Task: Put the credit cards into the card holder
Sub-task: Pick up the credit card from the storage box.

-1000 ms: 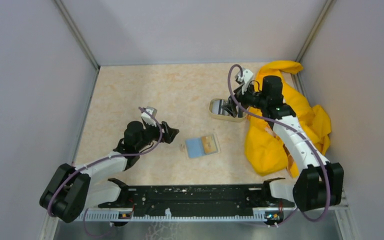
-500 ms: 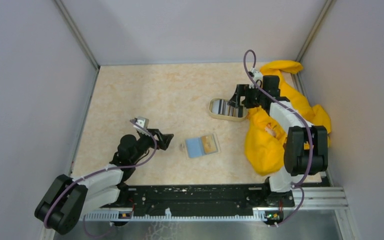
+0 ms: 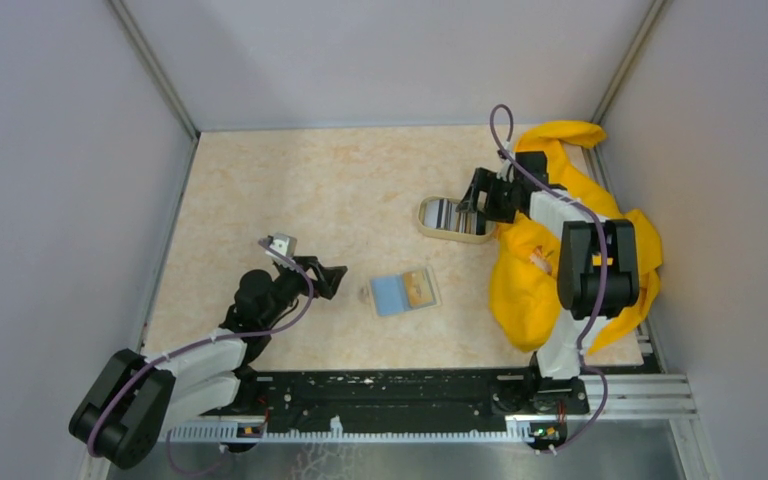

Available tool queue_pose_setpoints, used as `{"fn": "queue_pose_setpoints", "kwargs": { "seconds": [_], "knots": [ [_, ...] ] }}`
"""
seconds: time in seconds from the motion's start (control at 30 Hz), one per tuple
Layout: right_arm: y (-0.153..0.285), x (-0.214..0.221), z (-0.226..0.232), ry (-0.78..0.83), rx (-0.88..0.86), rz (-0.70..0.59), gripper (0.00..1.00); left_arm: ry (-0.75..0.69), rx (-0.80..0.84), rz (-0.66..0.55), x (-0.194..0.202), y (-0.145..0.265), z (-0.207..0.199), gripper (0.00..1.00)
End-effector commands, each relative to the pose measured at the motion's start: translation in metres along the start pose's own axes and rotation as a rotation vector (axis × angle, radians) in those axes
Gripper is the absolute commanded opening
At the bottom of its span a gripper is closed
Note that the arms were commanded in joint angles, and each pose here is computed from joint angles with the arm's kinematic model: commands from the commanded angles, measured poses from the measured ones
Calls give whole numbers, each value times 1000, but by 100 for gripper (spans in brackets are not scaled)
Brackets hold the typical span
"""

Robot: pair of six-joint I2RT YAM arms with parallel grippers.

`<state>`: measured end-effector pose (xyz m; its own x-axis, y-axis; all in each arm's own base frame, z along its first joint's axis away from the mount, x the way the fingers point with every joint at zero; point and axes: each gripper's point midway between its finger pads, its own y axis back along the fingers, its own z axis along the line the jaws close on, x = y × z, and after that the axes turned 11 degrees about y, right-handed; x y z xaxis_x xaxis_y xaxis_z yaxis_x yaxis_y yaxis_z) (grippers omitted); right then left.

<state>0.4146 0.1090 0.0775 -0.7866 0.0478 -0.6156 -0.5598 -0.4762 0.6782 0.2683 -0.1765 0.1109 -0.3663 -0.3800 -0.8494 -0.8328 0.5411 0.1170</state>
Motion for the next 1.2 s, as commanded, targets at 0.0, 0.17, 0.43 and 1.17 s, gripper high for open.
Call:
{"fn": "queue_pose_setpoints", "kwargs": {
  "seconds": [0.0,0.17,0.43,1.17],
  "knots": [
    [-7,-28,-1,-45,1,-24,83,-16,19,-40,-8,1,-4,99],
    [-20,-23,-3,-93,-18,24,83,-16,18,-38,-8,0,-4,99],
    [-26,-18,-3,-130,-25,43,86,-17,16,-29,-7,-2,-4,99],
    [-29,-5,43,-213,-344,38,70,-18,11,-22,-6,-4,-4,99]
  ]
}}
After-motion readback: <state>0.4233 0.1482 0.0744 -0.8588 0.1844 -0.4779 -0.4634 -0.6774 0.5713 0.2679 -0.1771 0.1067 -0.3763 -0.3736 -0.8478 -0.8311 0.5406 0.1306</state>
